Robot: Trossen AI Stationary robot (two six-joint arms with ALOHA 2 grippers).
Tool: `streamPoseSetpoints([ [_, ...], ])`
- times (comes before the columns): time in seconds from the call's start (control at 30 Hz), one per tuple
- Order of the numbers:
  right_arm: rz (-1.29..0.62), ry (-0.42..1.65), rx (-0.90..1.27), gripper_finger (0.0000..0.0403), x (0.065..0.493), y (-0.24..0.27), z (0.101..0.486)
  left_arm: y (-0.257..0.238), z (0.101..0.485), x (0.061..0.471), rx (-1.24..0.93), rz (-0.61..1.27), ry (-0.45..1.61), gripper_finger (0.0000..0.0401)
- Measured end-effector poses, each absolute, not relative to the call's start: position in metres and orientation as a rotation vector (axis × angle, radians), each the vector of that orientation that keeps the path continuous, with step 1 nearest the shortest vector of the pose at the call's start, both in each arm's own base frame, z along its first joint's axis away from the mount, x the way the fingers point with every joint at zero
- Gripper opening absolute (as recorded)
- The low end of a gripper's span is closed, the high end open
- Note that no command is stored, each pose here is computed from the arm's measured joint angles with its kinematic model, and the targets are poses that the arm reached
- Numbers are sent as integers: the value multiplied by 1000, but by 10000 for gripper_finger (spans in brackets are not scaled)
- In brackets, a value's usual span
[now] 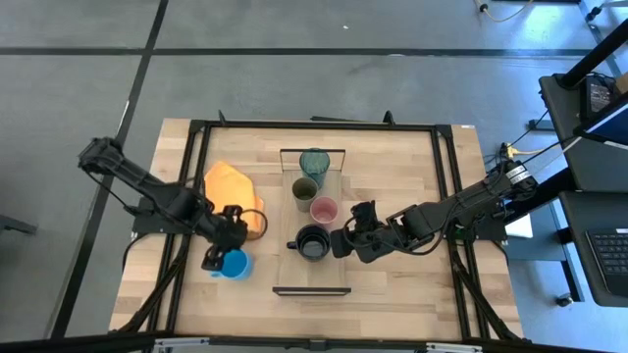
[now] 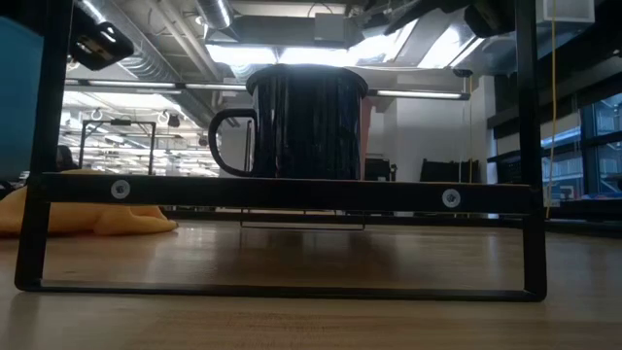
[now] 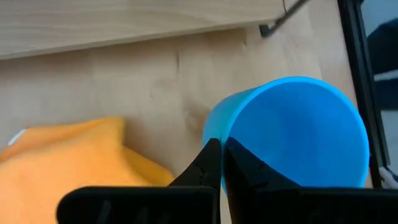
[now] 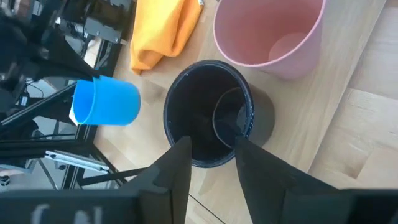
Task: Stack small to large cups/mugs on shelf
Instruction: Put the blue mug on the shelf
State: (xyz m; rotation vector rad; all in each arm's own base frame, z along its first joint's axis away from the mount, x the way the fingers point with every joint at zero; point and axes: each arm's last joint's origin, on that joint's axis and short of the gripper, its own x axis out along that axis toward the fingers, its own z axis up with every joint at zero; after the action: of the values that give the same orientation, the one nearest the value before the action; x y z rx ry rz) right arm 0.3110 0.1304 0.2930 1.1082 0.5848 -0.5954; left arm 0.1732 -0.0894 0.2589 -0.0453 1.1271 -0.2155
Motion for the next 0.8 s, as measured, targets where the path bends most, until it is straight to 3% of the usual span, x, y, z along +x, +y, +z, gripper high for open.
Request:
streamPoseSetpoints([
  [0.5,-576,618,1089,127,310,131,292,-117,228,203,41,-255,1157,0],
  [0.8,-559,640,1087,127,310,132,292,-118,226,205,29,-232,1165,42],
])
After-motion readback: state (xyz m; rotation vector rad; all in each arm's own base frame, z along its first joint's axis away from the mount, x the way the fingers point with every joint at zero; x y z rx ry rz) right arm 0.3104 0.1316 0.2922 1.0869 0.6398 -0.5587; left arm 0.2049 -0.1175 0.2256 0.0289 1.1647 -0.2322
